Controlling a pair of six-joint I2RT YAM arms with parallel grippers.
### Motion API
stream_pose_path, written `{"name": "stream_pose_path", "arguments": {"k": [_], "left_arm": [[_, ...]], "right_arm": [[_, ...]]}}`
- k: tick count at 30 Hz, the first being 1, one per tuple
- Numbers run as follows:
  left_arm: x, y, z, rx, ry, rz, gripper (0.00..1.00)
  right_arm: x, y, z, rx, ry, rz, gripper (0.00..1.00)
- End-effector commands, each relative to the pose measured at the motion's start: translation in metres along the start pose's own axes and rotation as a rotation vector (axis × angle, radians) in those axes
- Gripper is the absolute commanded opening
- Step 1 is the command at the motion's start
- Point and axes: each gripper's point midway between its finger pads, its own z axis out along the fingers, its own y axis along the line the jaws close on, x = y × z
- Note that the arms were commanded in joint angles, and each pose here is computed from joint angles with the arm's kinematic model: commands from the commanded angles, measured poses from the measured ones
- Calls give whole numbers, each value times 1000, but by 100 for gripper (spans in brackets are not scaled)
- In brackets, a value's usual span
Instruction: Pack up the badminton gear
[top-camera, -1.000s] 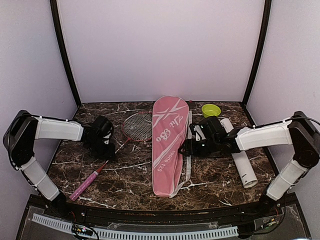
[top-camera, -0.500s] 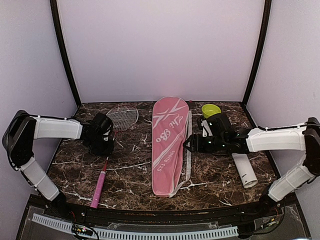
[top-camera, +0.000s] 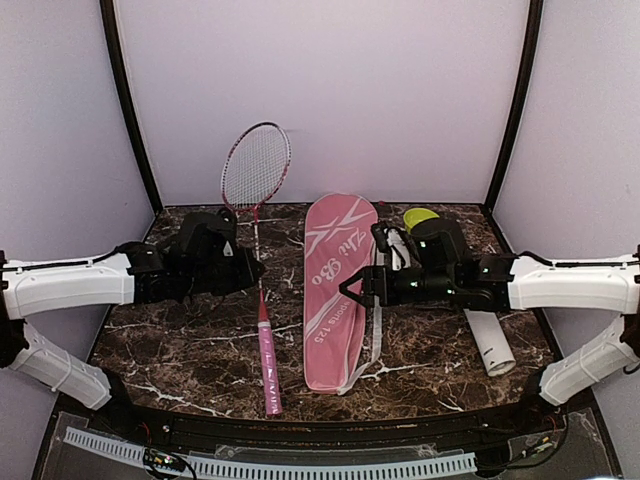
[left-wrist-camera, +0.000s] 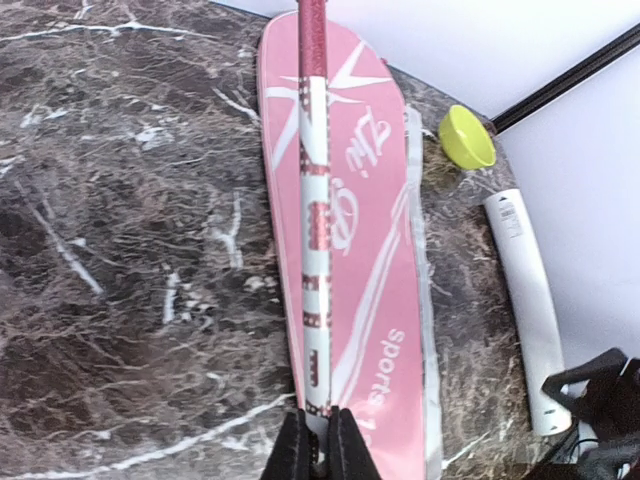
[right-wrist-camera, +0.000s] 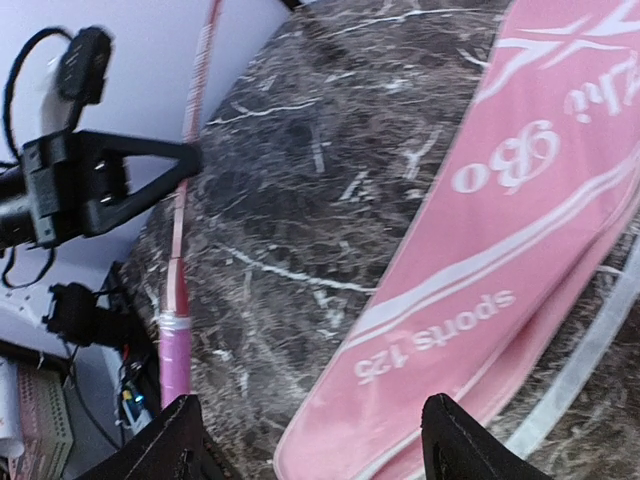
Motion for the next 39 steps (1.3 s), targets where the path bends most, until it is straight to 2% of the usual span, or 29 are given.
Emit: {"name": "stream_pose_path", "arguments": {"k": [1,7,15,21,25,26,29,33,35,37,38,39], "left_arm": [[-41,-72,-11,184,-196,-161,0],[-40,-117,-11,296,-223,-200,0],[-40,-131,-13,345,-245,-229,0],[-40,-133,-14,355,-257,-242,0],[-41,-133,-15,357,-265,-244,0],[-41,-133,-15,356,-266,-244,0],[-42,-131,-17,355,-273,-243,0],[-41,-130,-15,346,-272,-222,0],[-40,-133,-15,349,-268,-185,0],[-36,-139,-13,354,-249,-104,0],[-32,-141,-10,352,-233,-67,5],[-29,-144,-8,350,-215,-27,15]], "right_arm": [[-9,68,-13,-213,-42,-88,76],[2,81,-9,-257,-15,-174,77],[24,82,8,-249,78,-270,76],[37,76,27,-214,133,-274,70],[41,78,33,-212,147,-267,60],[41,79,33,-213,144,-262,54],[39,78,34,-203,135,-242,27],[36,75,32,-182,124,-194,6],[34,75,29,-174,116,-167,0],[29,70,24,-138,98,-127,0],[26,67,20,-117,84,-108,0],[22,63,15,-96,66,-88,0]]}}
